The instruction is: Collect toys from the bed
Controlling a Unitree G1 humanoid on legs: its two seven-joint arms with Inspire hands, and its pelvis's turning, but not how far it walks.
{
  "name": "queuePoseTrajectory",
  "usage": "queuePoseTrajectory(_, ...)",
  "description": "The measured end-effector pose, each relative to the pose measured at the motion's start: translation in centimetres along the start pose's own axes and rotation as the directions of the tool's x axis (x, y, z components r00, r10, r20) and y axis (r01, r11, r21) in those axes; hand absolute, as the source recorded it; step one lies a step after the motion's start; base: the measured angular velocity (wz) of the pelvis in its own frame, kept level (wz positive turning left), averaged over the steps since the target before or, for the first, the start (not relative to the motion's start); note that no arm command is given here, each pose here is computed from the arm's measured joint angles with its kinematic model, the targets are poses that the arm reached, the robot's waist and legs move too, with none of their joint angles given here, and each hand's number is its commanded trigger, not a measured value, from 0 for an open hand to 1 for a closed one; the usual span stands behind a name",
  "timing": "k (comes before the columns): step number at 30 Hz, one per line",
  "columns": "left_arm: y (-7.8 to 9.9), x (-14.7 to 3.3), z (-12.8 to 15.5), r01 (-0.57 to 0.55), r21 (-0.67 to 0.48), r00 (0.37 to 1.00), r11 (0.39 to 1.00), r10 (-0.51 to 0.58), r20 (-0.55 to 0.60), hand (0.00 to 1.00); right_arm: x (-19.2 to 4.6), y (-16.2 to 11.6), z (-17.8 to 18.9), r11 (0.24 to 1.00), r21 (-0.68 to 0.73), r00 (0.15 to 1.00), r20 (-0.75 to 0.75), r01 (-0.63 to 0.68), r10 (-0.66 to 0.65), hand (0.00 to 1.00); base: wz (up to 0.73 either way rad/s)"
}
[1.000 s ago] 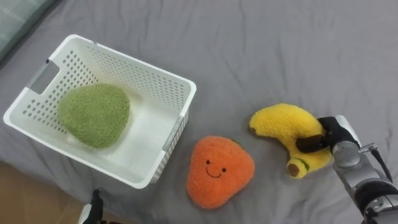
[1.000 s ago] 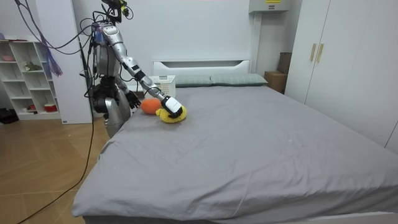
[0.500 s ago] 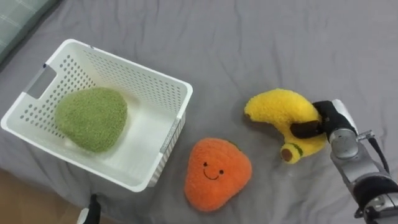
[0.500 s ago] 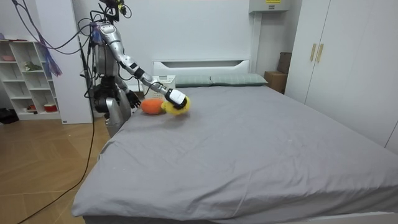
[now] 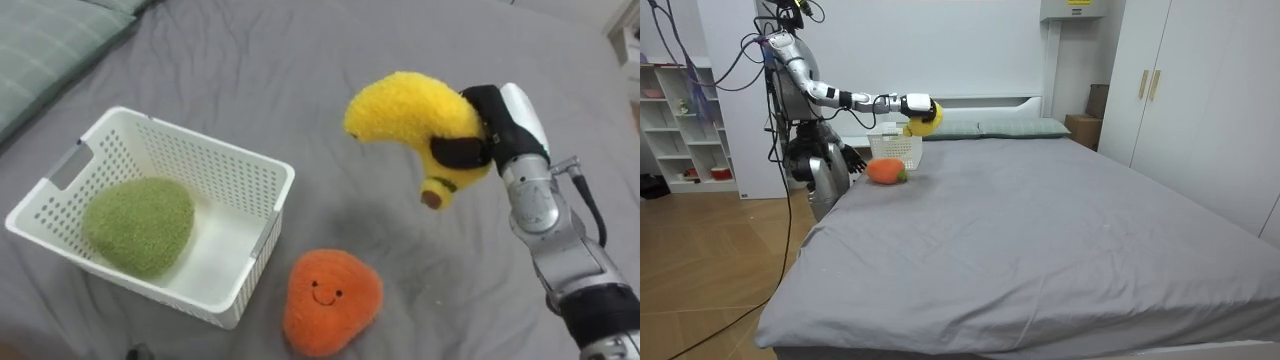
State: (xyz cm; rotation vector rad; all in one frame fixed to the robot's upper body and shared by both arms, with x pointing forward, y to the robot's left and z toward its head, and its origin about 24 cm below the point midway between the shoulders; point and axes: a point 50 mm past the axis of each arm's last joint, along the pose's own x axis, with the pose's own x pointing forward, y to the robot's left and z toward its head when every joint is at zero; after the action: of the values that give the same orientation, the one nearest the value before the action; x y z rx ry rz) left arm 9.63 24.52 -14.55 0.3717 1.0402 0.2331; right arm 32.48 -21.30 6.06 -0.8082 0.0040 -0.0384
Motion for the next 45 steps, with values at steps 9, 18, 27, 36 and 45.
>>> queuePoseTrajectory(9,0.4,-0.1,0.5,-0.008,-0.022,1.0,1.0,0.008,0.025,0.0,-0.1,-0.7,3.9,1.0,0.027,0.989,0.148,0.011,-0.015,0.87,-0.02)
queuePoseTrajectory(18,0.4,-0.2,0.7,-0.012,0.022,0.999,1.0,0.011,0.04,0.0,-0.5,1.7,6.0,0.995,0.023,0.973,0.213,-0.101,0.094,0.85,0.08)
queuePoseTrajectory(27,0.3,-0.3,0.0,-0.01,0.108,1.0,0.994,0.01,0.004,0.0,-0.8,3.9,7.1,0.984,0.007,0.961,0.218,-0.176,0.17,0.82,0.18)
queuePoseTrajectory(36,0.3,-0.2,1.0,-0.006,0.118,1.0,0.993,0.004,0.019,0.0,-1.3,6.7,8.4,0.965,0.021,0.939,0.237,-0.261,0.249,0.75,0.21)
queuePoseTrajectory(45,0.4,-0.1,0.6,-0.009,0.187,1.0,0.982,0.014,-0.027,0.0,-0.9,9.0,8.9,0.944,0.008,0.928,0.188,-0.329,0.321,0.0,0.12)
